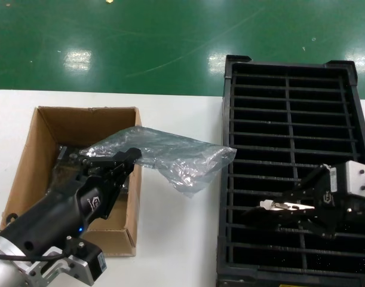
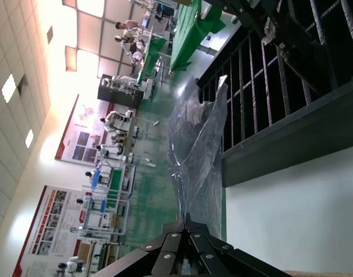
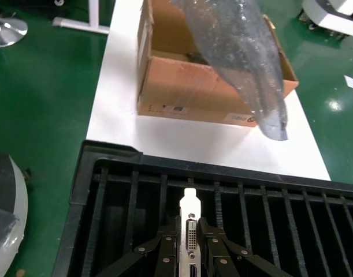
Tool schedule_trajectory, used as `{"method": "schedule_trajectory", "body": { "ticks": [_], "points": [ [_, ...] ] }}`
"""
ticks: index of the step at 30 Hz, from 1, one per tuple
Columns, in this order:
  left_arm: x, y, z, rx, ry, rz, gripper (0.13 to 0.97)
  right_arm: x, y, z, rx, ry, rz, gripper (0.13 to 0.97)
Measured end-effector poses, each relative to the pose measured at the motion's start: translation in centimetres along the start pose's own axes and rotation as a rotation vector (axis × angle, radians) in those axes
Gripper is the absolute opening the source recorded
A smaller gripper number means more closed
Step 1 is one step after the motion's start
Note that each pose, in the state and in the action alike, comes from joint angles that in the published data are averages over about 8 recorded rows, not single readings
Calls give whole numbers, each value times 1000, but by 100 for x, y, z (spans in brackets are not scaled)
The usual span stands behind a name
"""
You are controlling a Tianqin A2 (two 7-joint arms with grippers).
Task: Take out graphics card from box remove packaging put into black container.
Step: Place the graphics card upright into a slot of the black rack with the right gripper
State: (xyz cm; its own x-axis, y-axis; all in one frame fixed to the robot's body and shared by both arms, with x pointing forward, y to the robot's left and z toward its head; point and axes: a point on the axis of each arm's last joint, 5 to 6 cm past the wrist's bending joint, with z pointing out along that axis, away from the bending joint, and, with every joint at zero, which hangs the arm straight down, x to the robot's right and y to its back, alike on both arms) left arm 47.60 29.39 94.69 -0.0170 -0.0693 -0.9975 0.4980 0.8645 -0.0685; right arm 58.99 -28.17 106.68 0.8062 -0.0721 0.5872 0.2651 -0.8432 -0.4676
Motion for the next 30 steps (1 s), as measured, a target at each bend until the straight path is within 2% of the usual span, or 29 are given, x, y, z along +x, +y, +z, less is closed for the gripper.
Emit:
{"method": "schedule_trajectory", "body": {
  "ticks": [6,15,20,25,30],
  "points": [
    [0,0,0,0,0,0,140,19,-11,117,-7,-11,-25,186],
    [0,0,0,0,0,0,140,17,-47,238,20,11,-30,244],
    [0,0,0,0,0,0,140,8,-58,216,45,47,-22,319],
    [0,0,0,0,0,0,140,-40,-35,165,91,144,33,387],
    [0,0,0,0,0,0,140,-140,34,165,152,331,178,503]
  ]
}}
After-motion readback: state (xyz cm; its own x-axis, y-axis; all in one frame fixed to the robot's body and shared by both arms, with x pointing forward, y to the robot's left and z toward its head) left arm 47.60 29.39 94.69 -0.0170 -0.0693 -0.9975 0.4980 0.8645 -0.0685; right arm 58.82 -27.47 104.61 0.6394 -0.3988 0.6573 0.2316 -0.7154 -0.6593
